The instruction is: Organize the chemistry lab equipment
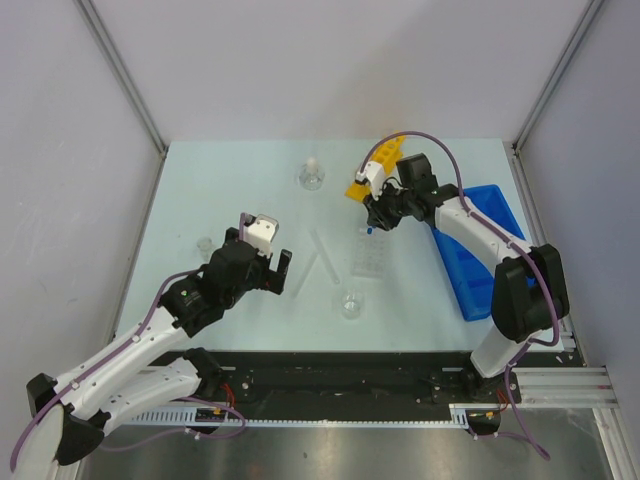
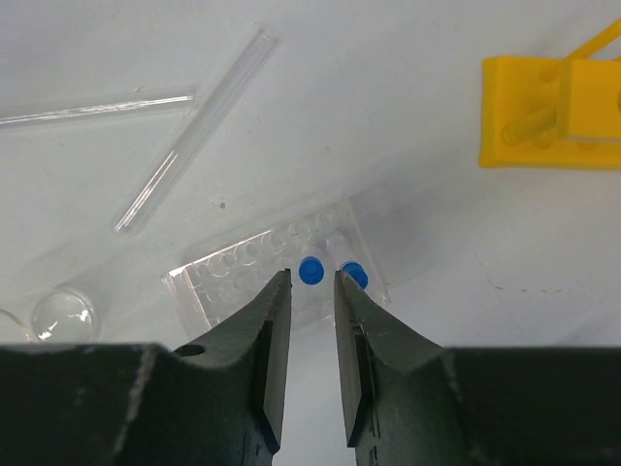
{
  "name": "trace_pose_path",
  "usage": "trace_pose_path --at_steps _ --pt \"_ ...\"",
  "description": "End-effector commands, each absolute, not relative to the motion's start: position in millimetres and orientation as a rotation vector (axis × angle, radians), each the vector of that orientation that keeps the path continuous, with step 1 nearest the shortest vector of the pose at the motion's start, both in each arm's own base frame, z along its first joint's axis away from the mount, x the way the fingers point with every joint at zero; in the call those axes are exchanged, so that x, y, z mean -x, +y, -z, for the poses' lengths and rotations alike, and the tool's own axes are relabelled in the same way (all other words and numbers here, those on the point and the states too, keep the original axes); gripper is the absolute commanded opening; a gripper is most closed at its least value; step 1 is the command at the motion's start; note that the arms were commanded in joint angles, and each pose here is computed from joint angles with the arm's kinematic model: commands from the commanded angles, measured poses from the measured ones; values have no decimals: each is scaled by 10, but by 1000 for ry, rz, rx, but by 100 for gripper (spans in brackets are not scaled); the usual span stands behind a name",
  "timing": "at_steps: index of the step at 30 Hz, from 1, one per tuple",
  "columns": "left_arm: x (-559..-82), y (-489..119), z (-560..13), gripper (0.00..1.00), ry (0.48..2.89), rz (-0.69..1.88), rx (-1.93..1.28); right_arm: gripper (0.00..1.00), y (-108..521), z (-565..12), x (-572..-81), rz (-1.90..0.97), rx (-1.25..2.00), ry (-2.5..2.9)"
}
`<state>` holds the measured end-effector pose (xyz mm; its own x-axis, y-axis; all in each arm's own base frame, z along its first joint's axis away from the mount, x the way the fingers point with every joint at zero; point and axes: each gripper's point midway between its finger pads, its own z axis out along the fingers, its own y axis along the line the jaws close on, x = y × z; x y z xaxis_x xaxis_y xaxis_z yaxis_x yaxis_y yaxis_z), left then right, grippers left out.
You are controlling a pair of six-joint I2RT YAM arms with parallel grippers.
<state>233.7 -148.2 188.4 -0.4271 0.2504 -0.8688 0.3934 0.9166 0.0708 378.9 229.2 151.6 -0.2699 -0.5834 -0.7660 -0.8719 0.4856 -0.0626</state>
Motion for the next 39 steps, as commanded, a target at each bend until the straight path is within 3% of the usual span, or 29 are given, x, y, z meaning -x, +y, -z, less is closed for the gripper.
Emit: trace_pose_path --at_steps 1,15,39 --pt "-2362 -1477 -1894 100 2020 157 -491 28 2355 -1609 -3803 -506 1161 1959" --pt "-2359 -1478 -1901 100 2018 160 -490 16 1910 -1264 -4163 -321 1047 2093" --pt "-2356 -1484 -1900 100 2017 162 -496 15 2148 -1002 -3997 -405 1150 2119"
